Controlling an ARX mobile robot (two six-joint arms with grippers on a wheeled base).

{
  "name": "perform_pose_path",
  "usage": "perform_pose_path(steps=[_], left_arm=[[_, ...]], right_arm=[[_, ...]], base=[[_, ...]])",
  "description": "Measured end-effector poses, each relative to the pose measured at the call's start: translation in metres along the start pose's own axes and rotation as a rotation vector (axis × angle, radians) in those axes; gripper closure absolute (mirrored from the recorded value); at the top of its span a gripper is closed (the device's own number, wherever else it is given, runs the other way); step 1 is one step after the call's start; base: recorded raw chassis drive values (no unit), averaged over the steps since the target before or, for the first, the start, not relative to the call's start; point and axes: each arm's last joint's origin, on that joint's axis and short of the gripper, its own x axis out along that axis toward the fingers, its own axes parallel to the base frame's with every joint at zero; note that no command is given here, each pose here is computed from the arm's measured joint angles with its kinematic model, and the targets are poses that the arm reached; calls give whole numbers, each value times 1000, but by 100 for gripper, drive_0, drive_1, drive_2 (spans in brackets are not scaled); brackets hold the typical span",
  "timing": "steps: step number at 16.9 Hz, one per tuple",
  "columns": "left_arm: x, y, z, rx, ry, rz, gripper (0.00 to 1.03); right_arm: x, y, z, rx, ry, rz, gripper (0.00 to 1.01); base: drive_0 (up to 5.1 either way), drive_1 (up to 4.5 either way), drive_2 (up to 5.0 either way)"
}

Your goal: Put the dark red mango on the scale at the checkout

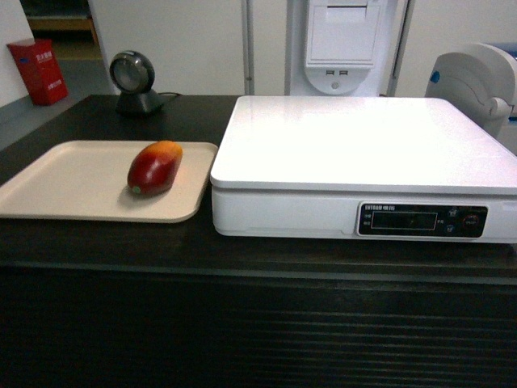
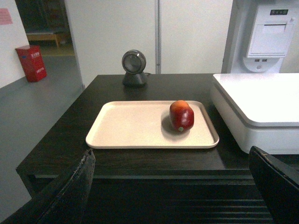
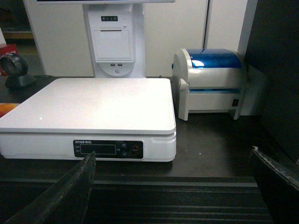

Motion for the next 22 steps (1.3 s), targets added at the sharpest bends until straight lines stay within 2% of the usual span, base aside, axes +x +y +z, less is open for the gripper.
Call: perform_pose_path(steps=[22], left_arm=[[0,0,0,0,3,0,5]], right_arm=[[0,0,0,0,4,0,3]], base=[[0,0,0]])
